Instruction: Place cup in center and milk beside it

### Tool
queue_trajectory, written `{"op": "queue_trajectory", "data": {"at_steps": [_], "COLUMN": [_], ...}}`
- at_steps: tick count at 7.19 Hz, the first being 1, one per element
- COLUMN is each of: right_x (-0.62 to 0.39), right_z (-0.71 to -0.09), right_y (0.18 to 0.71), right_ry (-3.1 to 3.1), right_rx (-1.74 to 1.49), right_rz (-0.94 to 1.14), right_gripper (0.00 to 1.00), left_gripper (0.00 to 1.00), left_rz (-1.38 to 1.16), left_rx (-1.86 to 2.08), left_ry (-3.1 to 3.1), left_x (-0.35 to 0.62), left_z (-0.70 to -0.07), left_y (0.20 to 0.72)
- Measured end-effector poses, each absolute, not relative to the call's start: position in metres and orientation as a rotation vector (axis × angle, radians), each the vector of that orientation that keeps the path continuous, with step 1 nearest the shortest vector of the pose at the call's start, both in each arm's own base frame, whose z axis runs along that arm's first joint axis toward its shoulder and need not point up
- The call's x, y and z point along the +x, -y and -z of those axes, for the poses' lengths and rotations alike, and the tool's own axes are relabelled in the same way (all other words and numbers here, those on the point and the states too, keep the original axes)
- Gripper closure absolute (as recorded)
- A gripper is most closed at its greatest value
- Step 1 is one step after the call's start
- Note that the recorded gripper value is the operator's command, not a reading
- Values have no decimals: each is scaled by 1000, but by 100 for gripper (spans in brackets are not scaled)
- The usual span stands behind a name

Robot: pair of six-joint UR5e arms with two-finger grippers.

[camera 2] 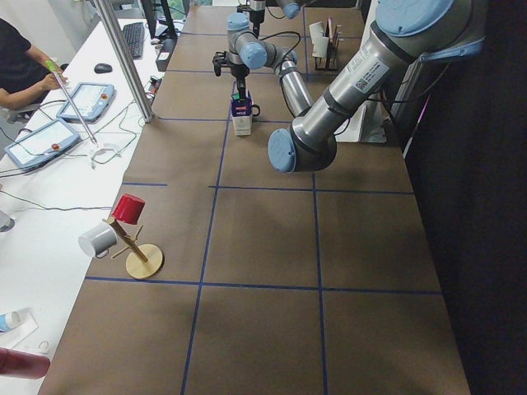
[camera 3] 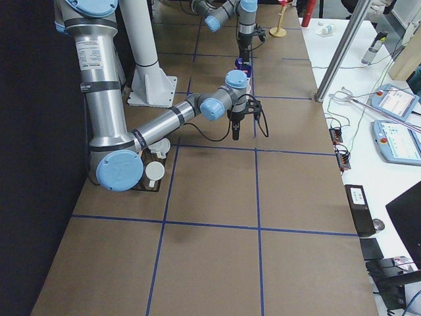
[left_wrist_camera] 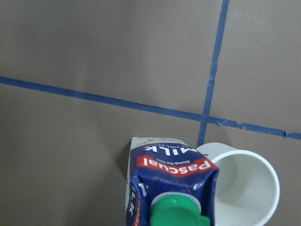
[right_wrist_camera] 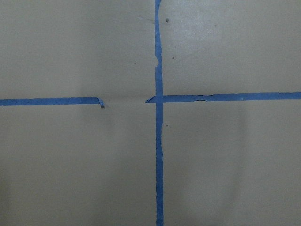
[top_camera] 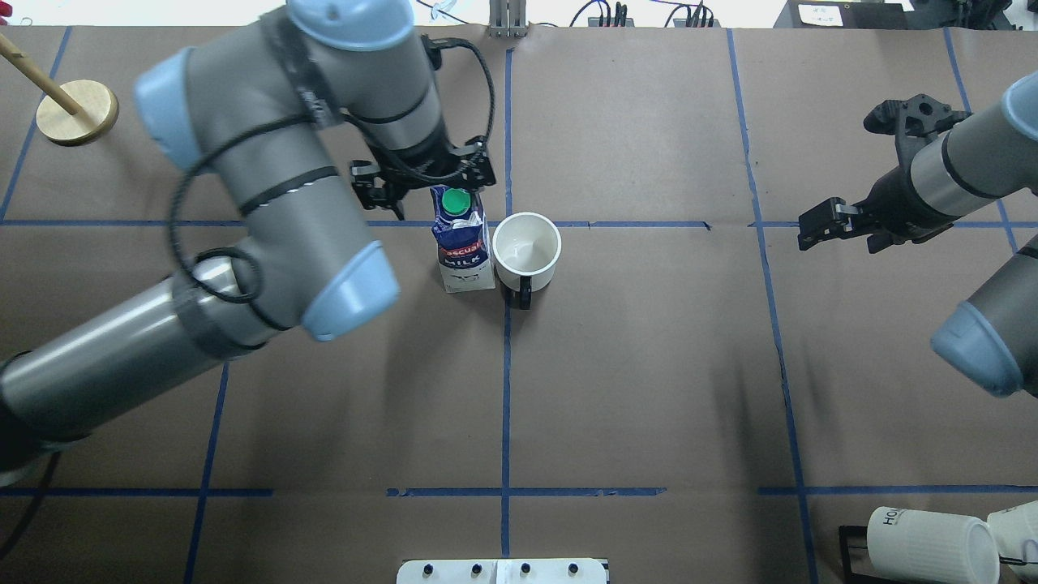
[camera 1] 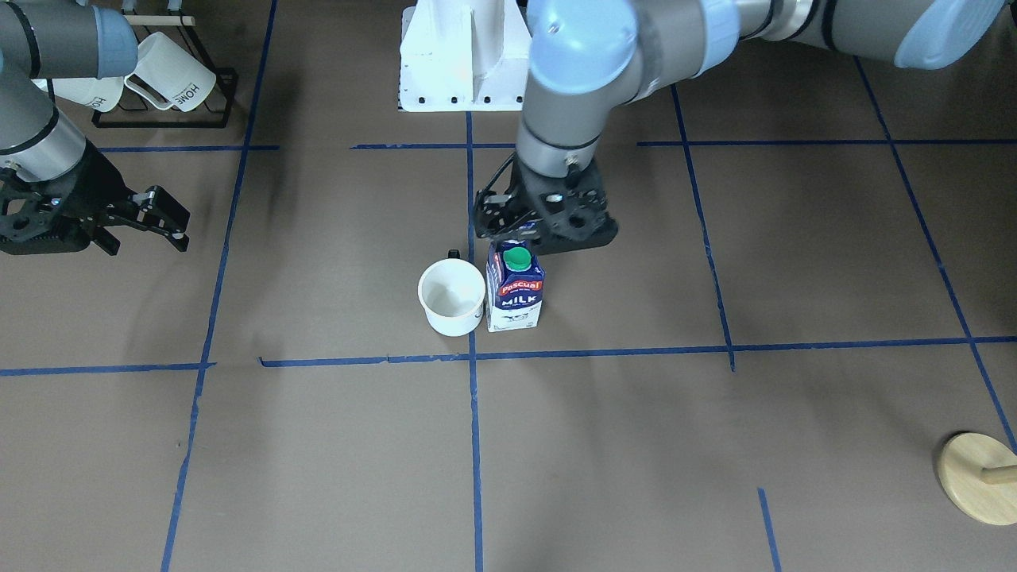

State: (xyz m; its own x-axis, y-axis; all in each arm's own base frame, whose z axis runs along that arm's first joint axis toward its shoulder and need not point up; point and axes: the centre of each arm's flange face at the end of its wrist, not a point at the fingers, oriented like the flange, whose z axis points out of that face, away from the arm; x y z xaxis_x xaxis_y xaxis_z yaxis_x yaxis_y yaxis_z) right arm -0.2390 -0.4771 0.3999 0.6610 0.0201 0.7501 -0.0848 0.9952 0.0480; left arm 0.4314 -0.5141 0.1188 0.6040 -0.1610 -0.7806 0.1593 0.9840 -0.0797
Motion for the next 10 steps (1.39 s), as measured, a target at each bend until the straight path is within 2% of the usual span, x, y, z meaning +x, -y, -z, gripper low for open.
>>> {"op": "queue_trajectory", "data": {"at_steps": [3,7,10], "right_x": [-161,-17,43], "right_z": [-443,-546,-608], "right_y": [484,501,501], "right_ry": [839,763,759], "right_rx": [102,123,107], "right_rz": [-10,132,162], "right_gripper": [0,0,0], "left_gripper": [7,7,7], "left_rz": [33,-219,-262], "left_rx": [156,187,148], "left_ry": [-889,-725,-759], "left_x": [275,73,-41], "left_z": [-217,-420,-542], "left_y": [486,516,537]}}
